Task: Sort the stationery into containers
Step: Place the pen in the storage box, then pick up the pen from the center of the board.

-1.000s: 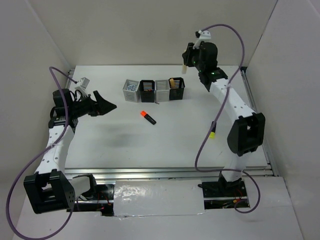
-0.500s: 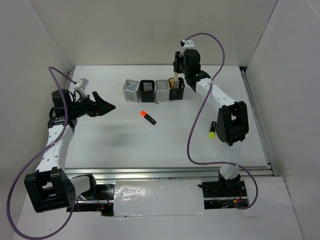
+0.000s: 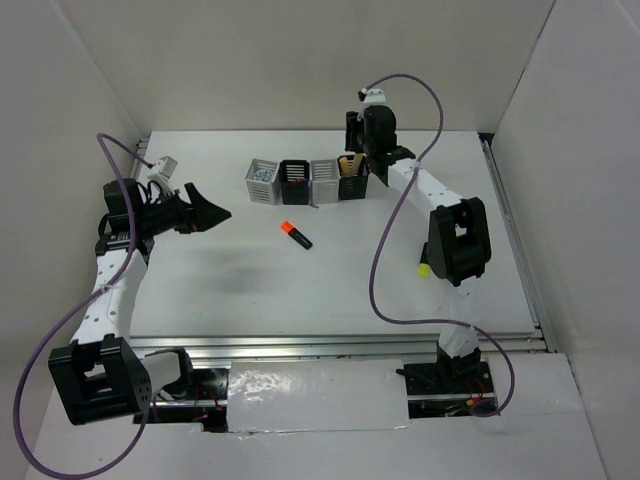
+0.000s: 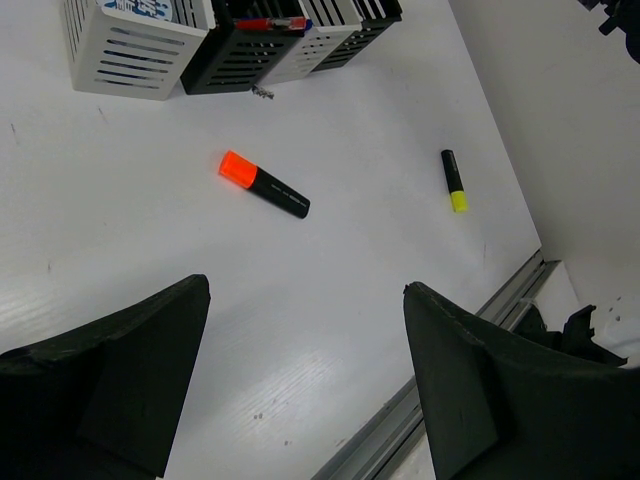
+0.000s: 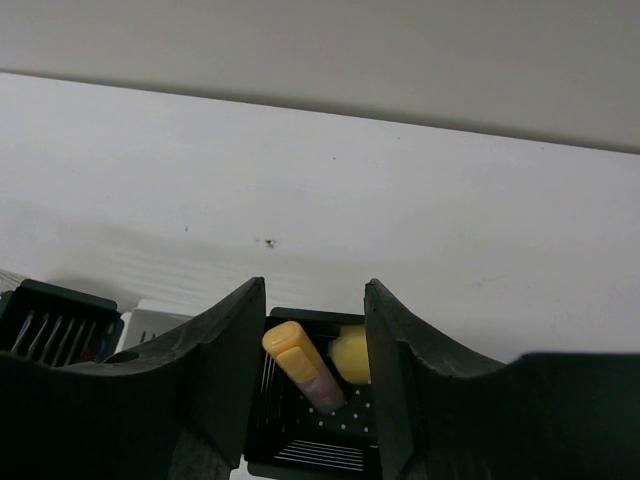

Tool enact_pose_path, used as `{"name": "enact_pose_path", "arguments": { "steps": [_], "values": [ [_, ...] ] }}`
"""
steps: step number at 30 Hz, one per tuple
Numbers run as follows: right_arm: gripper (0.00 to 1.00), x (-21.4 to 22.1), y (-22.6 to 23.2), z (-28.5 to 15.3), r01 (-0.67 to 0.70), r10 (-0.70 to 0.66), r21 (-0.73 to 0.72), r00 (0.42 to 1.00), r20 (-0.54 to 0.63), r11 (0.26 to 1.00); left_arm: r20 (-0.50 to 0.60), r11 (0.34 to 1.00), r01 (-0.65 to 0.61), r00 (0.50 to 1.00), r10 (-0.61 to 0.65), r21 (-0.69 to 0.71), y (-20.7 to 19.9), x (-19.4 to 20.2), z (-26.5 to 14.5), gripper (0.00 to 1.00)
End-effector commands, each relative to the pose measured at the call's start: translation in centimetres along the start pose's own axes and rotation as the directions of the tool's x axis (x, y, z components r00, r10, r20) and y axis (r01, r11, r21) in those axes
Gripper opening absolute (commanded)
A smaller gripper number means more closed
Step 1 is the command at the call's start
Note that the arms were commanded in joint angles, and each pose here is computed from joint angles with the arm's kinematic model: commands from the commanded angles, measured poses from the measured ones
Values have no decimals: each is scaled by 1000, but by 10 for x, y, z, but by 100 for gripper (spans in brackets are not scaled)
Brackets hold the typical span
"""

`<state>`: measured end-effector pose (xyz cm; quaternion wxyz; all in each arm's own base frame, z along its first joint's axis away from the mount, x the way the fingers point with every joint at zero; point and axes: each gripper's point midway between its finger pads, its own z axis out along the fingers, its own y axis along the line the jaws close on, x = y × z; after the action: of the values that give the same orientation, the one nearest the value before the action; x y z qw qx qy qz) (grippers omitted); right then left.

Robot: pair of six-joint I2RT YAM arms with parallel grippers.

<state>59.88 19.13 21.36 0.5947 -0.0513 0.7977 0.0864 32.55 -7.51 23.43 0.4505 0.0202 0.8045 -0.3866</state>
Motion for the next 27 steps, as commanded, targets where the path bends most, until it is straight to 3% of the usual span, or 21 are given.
{"name": "enact_pose_path", "arguments": {
  "steps": [1, 4, 7, 9, 11, 12, 19, 22, 27],
  "values": [
    [52, -21, -3, 0, -17, 17, 1, 998, 53, 1000, 10, 998, -51, 999, 51, 29, -5, -7, -2, 91],
    [58, -21, -4, -9, -21, 21, -4, 999, 31, 1000, 11, 998, -54, 998, 54, 31, -6, -8, -2, 91],
    [57, -40, 2, -32, -28, 30, -44, 998, 50, 999, 19, 998, -59, 998, 58, 35, -9, -11, -4, 91],
    [53, -53, 22, -65, 17, -8, -172, 999, 53, 985, 21, 998, -58, 998, 57, 38, -10, -10, -5, 91],
    [41, -55, 50, -97, 110, -101, -274, 994, 45, 955, 29, 997, -64, 998, 63, 39, -12, -11, -6, 91],
    [36, -48, 62, -107, 133, -134, -311, 991, 20, 941, 29, 997, -58, 998, 57, 41, -12, -9, -7, 91],
    [34, 49, 155, -182, 245, -378, -547, 914, -145, 801, 42, 998, -55, 998, 53, 43, -11, -9, -9, 90],
    [32, 95, 185, -185, 253, -474, -600, 847, -242, 759, 43, 997, -59, 997, 58, 39, -9, -10, -12, 91],
    [34, 128, 200, -170, 282, -548, -603, 775, -315, 746, 48, 997, -75, 996, 73, 33, -7, -10, -19, 91]
  ]
}}
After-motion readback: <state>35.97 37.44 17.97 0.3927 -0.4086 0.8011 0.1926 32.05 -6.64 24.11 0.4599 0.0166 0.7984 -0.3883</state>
